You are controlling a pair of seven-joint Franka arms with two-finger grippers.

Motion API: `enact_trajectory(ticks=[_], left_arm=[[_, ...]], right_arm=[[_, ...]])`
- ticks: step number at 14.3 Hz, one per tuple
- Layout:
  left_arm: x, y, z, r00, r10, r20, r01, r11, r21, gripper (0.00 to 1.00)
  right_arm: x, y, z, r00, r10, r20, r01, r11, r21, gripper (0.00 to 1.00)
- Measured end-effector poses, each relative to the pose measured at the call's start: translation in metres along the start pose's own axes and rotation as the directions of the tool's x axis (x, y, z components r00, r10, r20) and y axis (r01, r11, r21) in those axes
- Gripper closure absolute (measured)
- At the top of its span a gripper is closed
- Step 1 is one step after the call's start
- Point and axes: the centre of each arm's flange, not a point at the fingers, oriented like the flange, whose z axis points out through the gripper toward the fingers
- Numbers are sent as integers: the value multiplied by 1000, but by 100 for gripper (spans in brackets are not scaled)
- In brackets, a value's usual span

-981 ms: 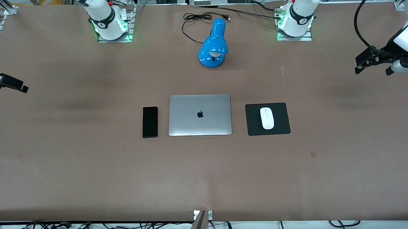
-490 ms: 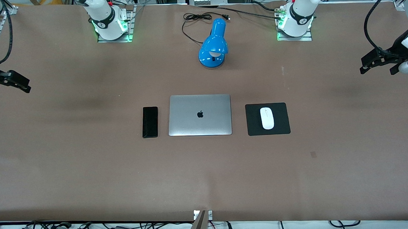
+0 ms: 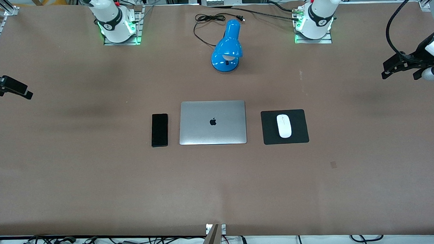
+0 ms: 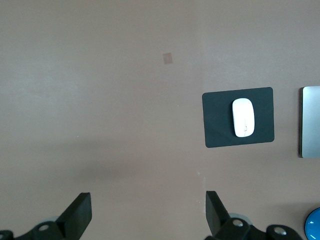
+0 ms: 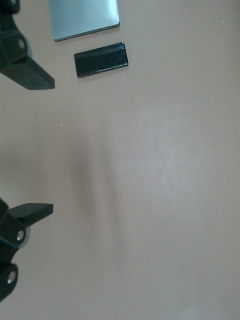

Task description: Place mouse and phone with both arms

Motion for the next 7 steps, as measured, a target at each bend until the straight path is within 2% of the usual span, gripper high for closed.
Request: enact_trajectory(ticks=[3, 7], left_arm=[[0, 0, 0, 1000, 0, 1, 0, 1000, 0, 0], [-1, 0, 1, 1000, 0, 10, 0, 1000, -1, 0]], right_arm=[[1, 1, -1, 999, -31, -10, 31, 999, -15, 0], [1, 4, -1, 999, -44, -9, 44, 997, -63, 0]])
